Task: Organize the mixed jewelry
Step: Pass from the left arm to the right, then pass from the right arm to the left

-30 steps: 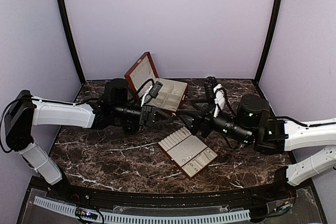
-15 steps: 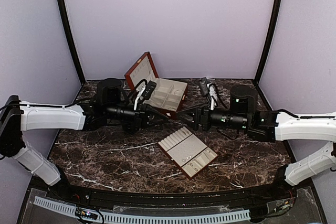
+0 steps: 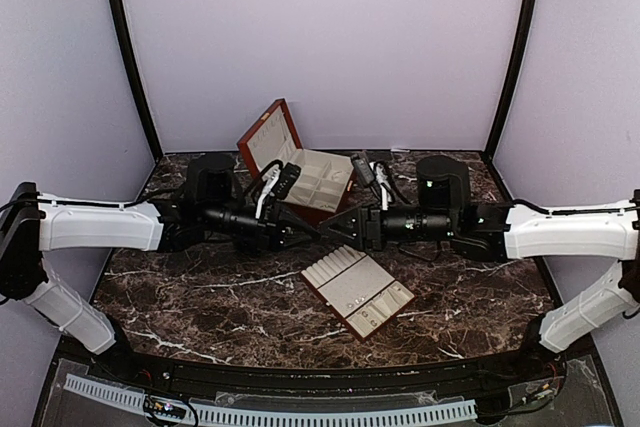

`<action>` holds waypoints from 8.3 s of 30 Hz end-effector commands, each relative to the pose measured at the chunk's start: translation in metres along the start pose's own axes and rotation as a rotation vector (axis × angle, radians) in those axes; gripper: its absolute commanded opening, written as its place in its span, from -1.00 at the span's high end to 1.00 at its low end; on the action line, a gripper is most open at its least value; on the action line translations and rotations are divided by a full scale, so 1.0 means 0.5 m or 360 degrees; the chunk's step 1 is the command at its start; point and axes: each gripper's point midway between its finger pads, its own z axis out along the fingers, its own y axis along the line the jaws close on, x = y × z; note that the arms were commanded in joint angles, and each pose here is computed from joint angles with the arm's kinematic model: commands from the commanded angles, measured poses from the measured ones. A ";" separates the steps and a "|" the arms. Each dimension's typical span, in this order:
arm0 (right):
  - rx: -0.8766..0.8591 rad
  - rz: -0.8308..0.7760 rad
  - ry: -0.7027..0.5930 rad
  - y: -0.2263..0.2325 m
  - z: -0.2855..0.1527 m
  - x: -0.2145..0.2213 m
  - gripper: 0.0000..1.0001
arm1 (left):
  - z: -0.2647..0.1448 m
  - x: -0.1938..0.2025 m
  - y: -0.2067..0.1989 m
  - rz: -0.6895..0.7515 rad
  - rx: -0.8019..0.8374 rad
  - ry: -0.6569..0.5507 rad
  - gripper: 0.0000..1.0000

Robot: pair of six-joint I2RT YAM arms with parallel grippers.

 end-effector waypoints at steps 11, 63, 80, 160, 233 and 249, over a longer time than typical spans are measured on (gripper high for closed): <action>-0.0079 0.0001 0.0001 0.016 0.024 -0.022 0.40 | -0.001 0.004 -0.021 0.0061 0.0036 0.0007 1.00; 0.0614 0.0268 0.0443 -0.164 -0.017 0.254 0.99 | -0.222 -0.107 0.158 0.0002 -0.0845 -0.0128 -0.19; 0.0797 0.0168 0.0662 -0.191 0.017 0.335 1.00 | -0.219 -0.083 0.160 -0.0049 -0.0835 -0.0101 -0.19; 0.1091 -0.0030 0.0791 -0.230 0.045 0.311 1.00 | -0.212 -0.072 0.165 -0.0083 -0.0818 -0.0088 -0.19; 0.0778 -0.0151 0.0055 -0.145 0.003 0.119 1.00 | 0.123 0.124 0.055 -0.0916 -0.0138 0.0212 0.35; 0.0658 -0.0165 0.0093 -0.119 0.011 0.124 1.00 | 0.122 0.135 0.065 -0.0908 -0.0183 0.0212 1.00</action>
